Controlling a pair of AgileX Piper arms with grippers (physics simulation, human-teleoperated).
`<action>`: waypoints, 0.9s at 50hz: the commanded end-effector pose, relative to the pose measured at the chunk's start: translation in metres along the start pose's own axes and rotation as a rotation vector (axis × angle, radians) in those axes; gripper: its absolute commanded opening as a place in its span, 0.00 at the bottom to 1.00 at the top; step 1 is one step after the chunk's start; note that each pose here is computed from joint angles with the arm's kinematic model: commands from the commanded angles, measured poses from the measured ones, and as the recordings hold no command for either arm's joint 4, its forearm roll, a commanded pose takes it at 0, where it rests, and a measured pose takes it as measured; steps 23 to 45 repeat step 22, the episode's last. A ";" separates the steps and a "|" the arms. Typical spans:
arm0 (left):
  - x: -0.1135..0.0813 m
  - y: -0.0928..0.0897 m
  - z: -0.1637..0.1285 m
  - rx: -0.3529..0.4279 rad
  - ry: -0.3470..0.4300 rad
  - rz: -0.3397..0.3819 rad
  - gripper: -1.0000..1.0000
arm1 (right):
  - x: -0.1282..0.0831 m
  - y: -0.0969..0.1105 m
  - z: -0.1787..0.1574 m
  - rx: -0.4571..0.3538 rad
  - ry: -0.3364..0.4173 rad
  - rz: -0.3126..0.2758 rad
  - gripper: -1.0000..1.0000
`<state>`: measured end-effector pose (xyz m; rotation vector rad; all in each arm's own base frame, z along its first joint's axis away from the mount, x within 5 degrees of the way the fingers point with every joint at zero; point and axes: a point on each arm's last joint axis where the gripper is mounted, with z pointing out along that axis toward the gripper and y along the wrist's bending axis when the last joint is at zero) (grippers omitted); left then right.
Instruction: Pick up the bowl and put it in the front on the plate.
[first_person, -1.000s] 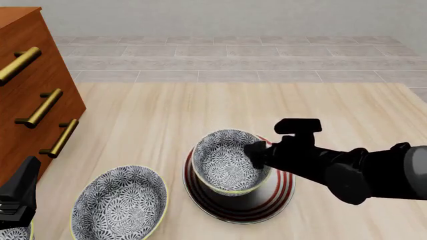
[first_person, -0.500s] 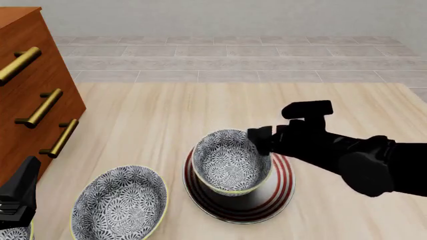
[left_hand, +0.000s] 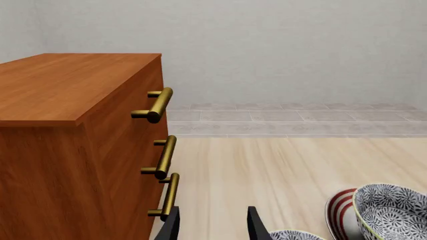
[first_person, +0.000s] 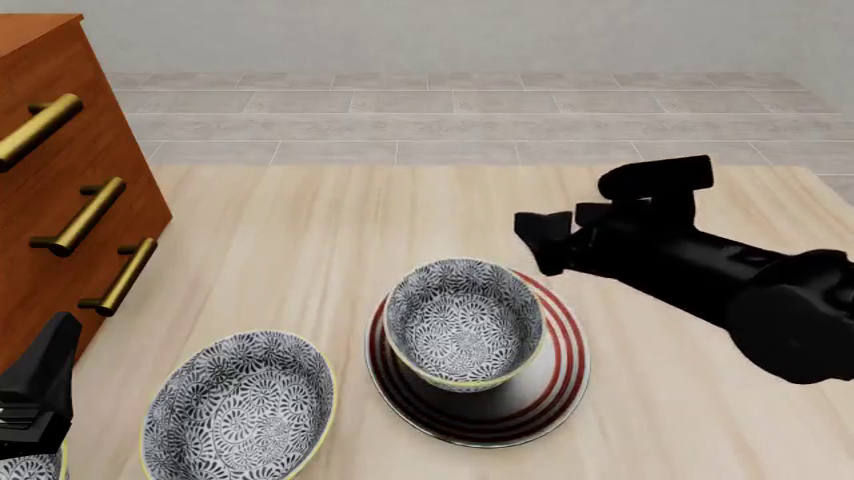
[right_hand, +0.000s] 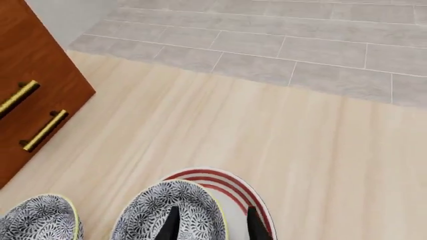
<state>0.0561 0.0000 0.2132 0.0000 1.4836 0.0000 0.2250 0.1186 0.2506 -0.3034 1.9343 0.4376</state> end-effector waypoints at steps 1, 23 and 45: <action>0.000 0.000 0.000 0.000 0.000 0.000 1.00 | -0.013 -0.002 -0.018 0.004 -0.085 -0.008 1.00; 0.000 0.000 0.000 0.000 0.000 0.000 1.00 | -0.028 -0.004 -0.043 0.017 -0.190 -0.111 1.00; 0.000 0.000 0.000 0.000 0.000 0.000 1.00 | -0.028 -0.004 -0.043 0.017 -0.190 -0.111 1.00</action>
